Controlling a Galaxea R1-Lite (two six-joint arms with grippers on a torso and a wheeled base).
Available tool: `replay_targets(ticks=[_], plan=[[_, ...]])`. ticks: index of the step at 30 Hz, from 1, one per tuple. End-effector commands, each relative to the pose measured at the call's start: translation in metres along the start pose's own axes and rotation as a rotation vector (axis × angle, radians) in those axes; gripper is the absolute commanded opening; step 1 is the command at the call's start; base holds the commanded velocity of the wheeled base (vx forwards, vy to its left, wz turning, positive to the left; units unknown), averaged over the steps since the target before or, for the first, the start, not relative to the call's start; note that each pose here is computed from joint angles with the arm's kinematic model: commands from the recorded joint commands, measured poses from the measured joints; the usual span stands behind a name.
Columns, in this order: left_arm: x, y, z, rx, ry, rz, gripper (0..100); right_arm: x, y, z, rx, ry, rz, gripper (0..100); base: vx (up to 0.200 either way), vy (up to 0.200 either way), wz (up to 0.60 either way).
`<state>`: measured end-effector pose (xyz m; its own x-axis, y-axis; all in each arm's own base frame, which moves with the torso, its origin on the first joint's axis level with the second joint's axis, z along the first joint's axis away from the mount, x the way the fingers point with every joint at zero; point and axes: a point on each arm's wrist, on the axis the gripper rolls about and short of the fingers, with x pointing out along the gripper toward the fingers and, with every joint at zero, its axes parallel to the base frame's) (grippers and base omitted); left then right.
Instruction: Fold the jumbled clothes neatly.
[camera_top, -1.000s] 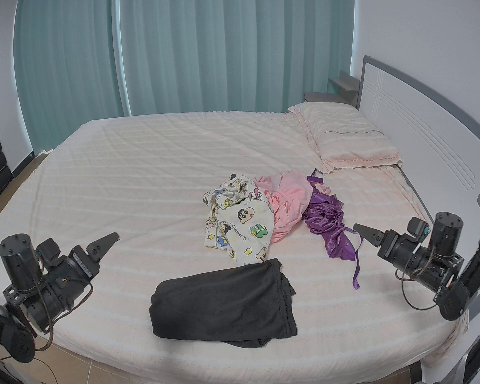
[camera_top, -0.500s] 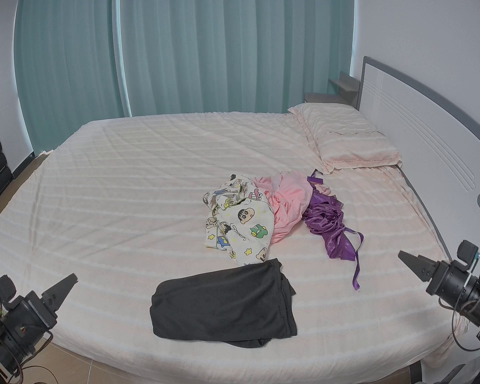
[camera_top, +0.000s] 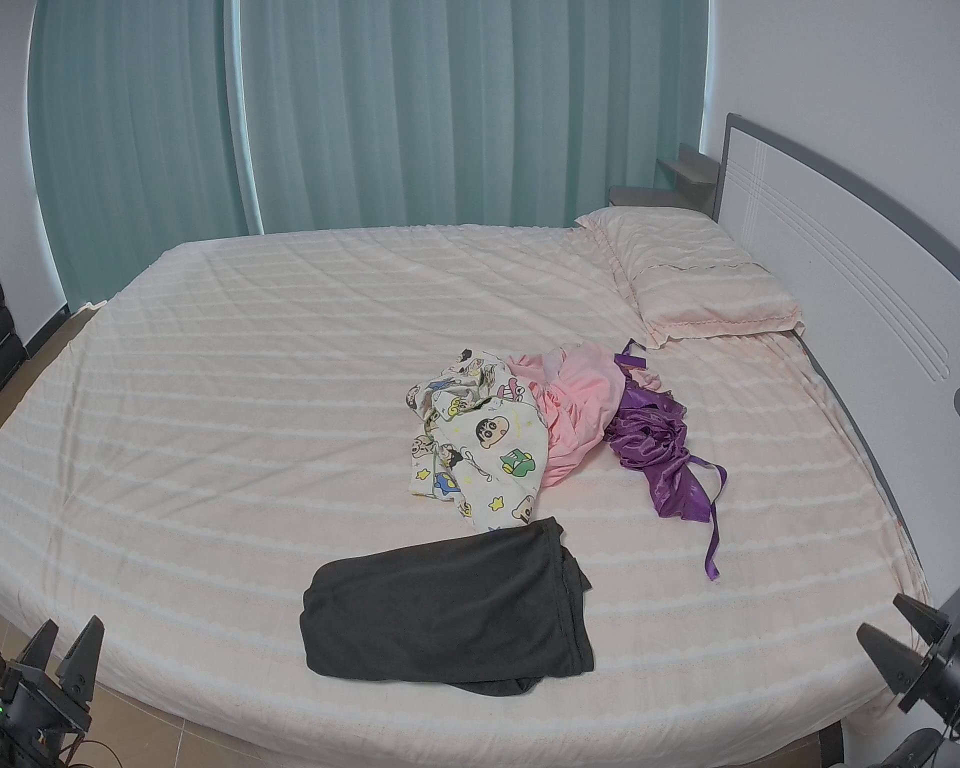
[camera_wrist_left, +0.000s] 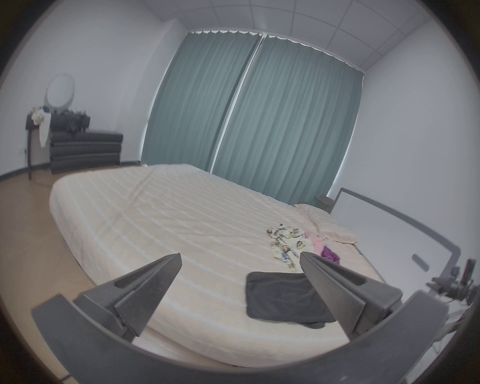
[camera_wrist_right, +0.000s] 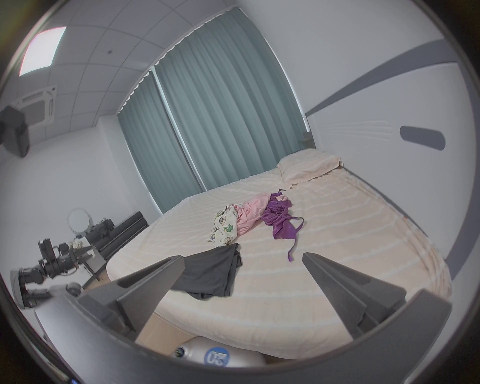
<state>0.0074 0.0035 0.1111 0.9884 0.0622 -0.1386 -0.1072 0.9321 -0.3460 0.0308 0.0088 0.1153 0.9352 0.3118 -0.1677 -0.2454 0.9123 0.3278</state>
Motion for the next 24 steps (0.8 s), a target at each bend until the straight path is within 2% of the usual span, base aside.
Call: replay_targets(ticks=[1, 2, 3, 6, 7, 8, 11, 14, 17, 19, 22, 24], plan=[[-0.0210, 0.0165, -0.0274, 0.123, -0.151, 0.145, 100, -0.0405, -0.0067, -0.0378, -0.153, -0.144, 0.007, 100, 0.000, 0.000, 0.00], [-0.0251, 0.0159, -0.0293, 0.153, -0.202, 0.168, 100, -0.0404, -0.0080, -0.0384, -0.155, -0.147, -0.041, 100, 0.000, 0.000, 0.00], [-0.0269, 0.0160, -0.0306, 0.192, -0.223, 0.153, 100, -0.0404, -0.0088, -0.0384, -0.154, -0.149, -0.079, 100, 0.000, 0.000, 0.00], [-0.0268, 0.0164, -0.0302, 0.250, -0.230, 0.178, 100, -0.0428, -0.0110, -0.0376, -0.200, -0.135, -0.224, 100, 0.000, 0.000, 0.00], [-0.0269, 0.0163, -0.0302, 0.251, -0.230, 0.180, 100, -0.0430, -0.0113, -0.0376, -0.207, -0.134, -0.237, 100, 0.000, 0.000, 0.00], [-0.0269, 0.0163, -0.0301, 0.263, -0.231, 0.181, 100, -0.0434, -0.0126, -0.0381, -0.241, -0.126, -0.291, 100, 0.000, 0.000, 0.00], [-0.0269, 0.0163, -0.0301, 0.313, -0.226, 0.187, 100, -0.0439, -0.0126, -0.0363, -0.260, -0.142, -0.323, 100, 0.000, 0.000, 0.00], [-0.0267, 0.0157, -0.0302, 0.358, -0.218, 0.163, 100, -0.0429, -0.0127, -0.0368, -0.314, -0.147, -0.313, 100, 0.000, 0.000, 0.00], [-0.0265, 0.0147, -0.0307, 0.351, -0.209, 0.113, 100, -0.0415, -0.0116, -0.0364, -0.325, -0.170, -0.258, 100, 0.000, 0.000, 0.00], [-0.0264, 0.0143, -0.0311, 0.318, -0.205, 0.086, 100, -0.0407, -0.0093, -0.0364, -0.340, -0.171, -0.157, 100, 0.000, 0.000, 0.00], [-0.0264, 0.0134, -0.0312, 0.313, -0.199, 0.044, 100, -0.0405, -0.0083, -0.0368, -0.354, -0.163, -0.108, 100, 0.000, 0.000, 0.00], [-0.0258, 0.0123, -0.0337, 0.310, -0.167, -0.036, 100, -0.0406, -0.0077, -0.0363, -0.389, -0.165, -0.092, 100, 0.000, 0.000, 0.00]])
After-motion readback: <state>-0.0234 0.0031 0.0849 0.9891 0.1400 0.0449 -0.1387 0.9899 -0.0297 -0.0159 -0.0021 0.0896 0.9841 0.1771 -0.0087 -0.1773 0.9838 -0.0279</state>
